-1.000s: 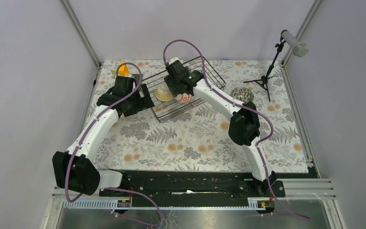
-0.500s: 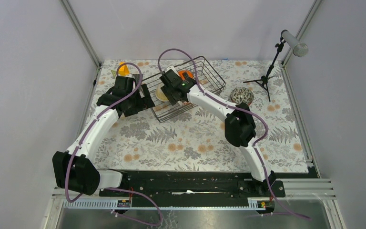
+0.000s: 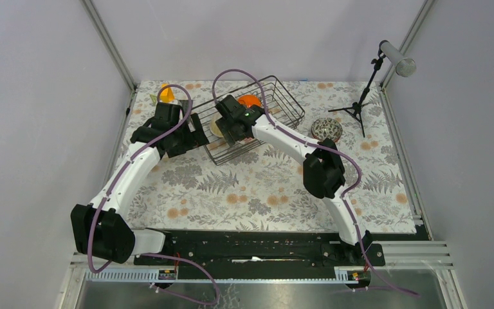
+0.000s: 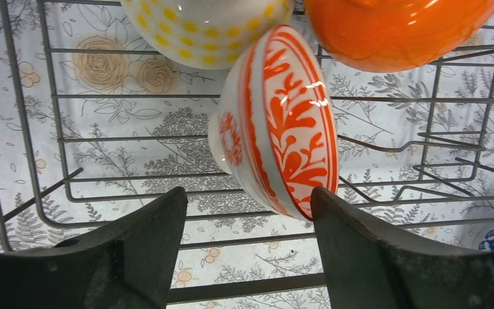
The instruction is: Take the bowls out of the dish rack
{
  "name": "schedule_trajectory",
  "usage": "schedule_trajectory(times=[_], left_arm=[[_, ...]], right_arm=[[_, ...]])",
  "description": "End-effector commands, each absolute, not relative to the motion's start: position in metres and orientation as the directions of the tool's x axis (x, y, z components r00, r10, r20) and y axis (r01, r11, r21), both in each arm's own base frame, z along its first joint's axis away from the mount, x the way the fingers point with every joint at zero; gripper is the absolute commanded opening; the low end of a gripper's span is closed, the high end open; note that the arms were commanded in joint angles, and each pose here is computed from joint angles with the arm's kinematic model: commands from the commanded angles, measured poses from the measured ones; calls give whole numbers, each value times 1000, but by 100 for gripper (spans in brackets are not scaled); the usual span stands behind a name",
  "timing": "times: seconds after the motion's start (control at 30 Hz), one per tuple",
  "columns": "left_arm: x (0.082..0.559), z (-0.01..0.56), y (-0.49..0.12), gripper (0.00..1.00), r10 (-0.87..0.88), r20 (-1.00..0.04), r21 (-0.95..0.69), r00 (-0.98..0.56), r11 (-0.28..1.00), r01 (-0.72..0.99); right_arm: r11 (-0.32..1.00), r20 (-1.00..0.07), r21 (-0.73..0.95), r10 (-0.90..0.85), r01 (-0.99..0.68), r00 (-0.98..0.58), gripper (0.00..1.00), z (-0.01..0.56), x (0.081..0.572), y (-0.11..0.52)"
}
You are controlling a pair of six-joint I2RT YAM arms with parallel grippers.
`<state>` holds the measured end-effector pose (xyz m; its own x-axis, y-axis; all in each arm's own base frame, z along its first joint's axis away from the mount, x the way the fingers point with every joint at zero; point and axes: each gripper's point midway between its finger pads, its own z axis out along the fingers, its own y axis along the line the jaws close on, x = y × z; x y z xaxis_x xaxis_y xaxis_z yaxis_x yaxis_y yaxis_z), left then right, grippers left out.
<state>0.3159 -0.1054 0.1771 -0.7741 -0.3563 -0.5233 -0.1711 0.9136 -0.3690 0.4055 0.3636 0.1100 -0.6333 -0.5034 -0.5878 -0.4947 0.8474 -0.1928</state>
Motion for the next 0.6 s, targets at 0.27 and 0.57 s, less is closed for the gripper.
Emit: schedule_trajectory(times=[0.27, 0.57], left_arm=[[317, 190, -105, 99, -361, -567, -383, -740, 911, -152], [317, 193, -104, 99, -359, -568, -379, -741, 913, -152]], right_arm=[[815, -592, -119, -517, -567, -619, 58, 118, 394, 381], [802, -605, -148, -536, -579, -588, 38, 117, 408, 387]])
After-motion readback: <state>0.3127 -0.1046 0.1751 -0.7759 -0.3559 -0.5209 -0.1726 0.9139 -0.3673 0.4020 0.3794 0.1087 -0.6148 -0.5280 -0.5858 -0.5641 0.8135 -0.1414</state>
